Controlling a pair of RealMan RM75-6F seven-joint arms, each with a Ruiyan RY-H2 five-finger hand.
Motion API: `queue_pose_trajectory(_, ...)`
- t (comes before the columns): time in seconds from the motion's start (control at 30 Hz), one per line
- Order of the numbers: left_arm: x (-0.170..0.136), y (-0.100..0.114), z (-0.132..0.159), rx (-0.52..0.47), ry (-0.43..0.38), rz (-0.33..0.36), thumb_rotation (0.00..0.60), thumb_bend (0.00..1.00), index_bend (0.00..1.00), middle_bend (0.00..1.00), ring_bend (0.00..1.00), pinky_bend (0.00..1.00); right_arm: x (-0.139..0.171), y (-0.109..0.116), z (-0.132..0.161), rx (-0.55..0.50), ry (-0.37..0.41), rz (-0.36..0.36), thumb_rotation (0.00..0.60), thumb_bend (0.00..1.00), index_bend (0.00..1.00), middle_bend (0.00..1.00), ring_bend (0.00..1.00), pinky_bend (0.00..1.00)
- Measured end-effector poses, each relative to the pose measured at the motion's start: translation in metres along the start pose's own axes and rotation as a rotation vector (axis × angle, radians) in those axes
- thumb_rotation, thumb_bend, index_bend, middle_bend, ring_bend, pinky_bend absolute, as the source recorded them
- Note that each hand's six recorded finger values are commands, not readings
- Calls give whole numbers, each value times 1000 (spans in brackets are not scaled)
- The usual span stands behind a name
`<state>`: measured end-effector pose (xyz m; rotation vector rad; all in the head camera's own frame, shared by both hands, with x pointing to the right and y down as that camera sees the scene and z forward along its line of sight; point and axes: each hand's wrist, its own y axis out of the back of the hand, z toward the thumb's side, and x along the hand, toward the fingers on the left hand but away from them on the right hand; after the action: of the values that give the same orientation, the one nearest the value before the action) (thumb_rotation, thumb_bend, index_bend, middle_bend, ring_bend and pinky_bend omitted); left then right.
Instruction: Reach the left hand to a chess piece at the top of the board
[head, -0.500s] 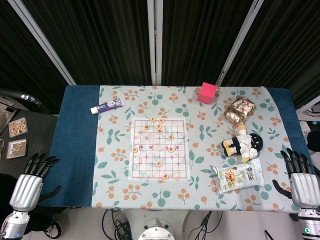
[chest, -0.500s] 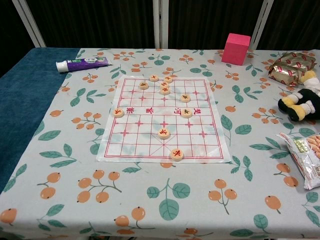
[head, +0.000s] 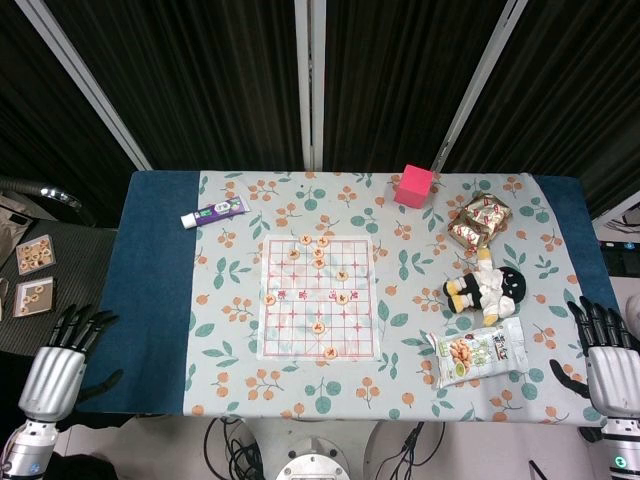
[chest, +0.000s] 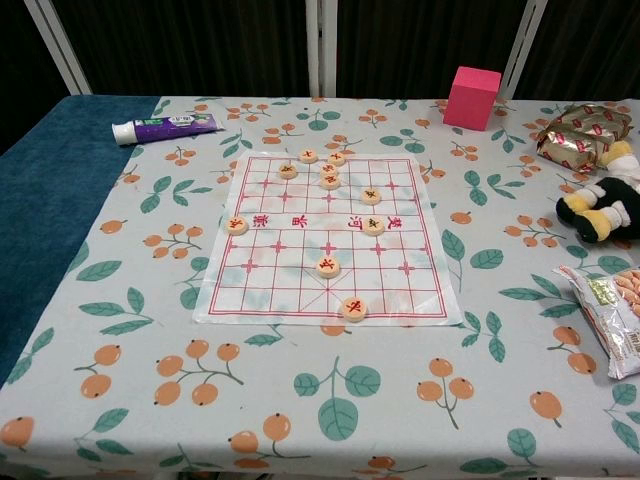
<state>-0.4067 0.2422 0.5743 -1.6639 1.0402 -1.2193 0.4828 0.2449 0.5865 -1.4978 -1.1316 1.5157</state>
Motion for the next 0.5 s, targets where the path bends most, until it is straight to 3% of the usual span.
queue_pose_trajectory(0.2, 29, 3, 14, 29, -64, -16, 600, 218, 196, 149, 46, 9, -5, -1, 2, 11, 10, 6, 600, 163, 0, 0, 0, 0)
queue_pose_trajectory(0.5, 124, 13, 68, -43, -186, -42, 600, 222, 197, 148, 46, 5, -5, 2, 4, 4, 7, -3, 600, 164, 0, 0, 0, 0)
